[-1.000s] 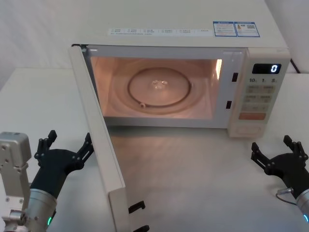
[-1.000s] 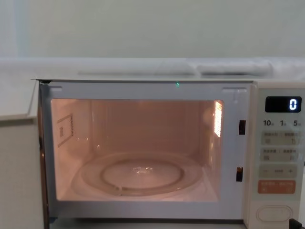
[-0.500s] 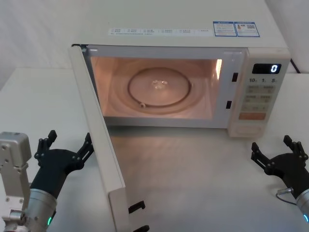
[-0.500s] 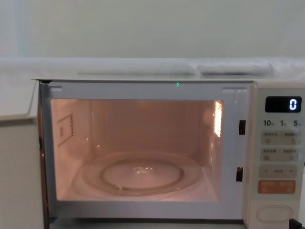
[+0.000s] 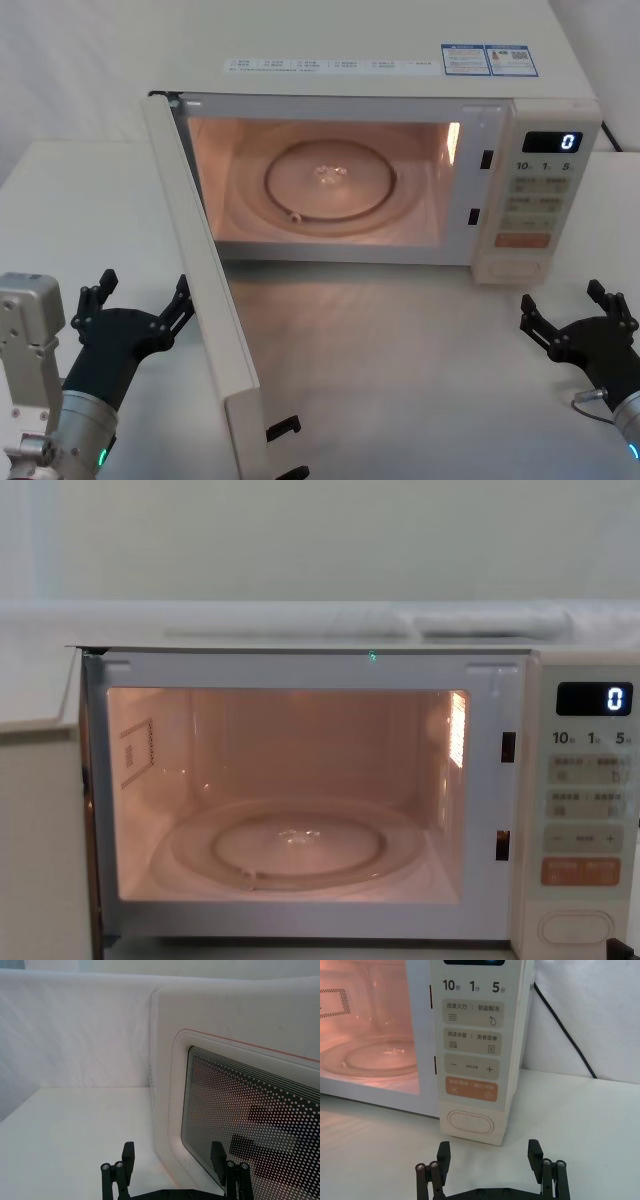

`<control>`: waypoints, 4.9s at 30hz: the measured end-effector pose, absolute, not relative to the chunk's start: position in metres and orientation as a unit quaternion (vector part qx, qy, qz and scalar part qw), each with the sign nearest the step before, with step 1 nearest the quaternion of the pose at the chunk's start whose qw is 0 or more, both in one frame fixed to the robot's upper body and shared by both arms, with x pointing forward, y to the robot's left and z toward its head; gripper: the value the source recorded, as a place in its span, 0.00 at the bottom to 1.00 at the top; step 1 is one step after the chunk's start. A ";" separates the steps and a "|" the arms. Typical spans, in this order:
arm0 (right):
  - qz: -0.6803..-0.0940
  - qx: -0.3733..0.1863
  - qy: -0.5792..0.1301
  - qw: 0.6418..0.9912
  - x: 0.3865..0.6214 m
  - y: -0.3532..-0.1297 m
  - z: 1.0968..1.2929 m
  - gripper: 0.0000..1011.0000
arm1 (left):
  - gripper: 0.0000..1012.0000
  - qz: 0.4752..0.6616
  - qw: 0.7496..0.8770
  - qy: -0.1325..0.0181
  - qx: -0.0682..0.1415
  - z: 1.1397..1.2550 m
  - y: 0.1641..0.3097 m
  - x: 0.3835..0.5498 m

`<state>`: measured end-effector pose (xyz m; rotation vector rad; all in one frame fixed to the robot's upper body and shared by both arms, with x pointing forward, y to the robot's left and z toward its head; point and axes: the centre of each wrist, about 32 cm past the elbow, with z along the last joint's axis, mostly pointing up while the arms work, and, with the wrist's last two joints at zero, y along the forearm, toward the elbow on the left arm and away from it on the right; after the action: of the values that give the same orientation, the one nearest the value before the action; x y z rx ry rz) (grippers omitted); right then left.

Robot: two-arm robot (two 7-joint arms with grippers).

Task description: Press the button to open the microwave door with one hand; close the microwave door with the other hand.

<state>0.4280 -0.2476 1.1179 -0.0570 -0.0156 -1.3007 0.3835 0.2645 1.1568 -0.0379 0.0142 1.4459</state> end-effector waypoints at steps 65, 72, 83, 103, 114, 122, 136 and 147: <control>-0.605 -0.026 -0.007 0.795 0.428 -0.248 1.118 0.99 | 0.99 0.662 0.750 0.006 -0.017 1.157 0.265 0.384; -0.605 -0.027 -0.007 0.795 0.428 -0.248 1.118 0.99 | 0.99 0.662 0.750 0.006 -0.017 1.157 0.265 0.384; -0.605 -0.027 -0.007 0.795 0.428 -0.248 1.118 0.99 | 0.88 0.662 0.750 0.006 -0.017 1.157 0.265 0.384; -0.605 -0.026 -0.007 0.795 0.428 -0.248 1.118 0.99 | 0.26 0.662 0.750 0.006 -0.017 1.157 0.265 0.384; -0.605 -0.027 -0.007 0.795 0.428 -0.248 1.118 0.99 | 0.00 0.662 0.750 0.006 -0.017 1.157 0.265 0.384; -0.605 -0.027 -0.007 0.795 0.428 -0.248 1.118 0.99 | 0.00 0.662 0.750 0.006 -0.017 1.157 0.265 0.384; -0.605 -0.027 -0.007 0.795 0.428 -0.248 1.118 0.99 | 0.00 0.651 0.758 -0.003 -0.020 1.169 0.275 0.380; -0.605 -0.027 -0.007 0.795 0.428 -0.248 1.118 0.99 | 0.00 0.620 0.783 0.001 -0.035 1.193 0.296 0.370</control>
<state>0.4279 -0.2476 1.1178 -0.0570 -0.0156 -1.3007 0.3705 0.2956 1.1925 -0.0755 0.0021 1.3391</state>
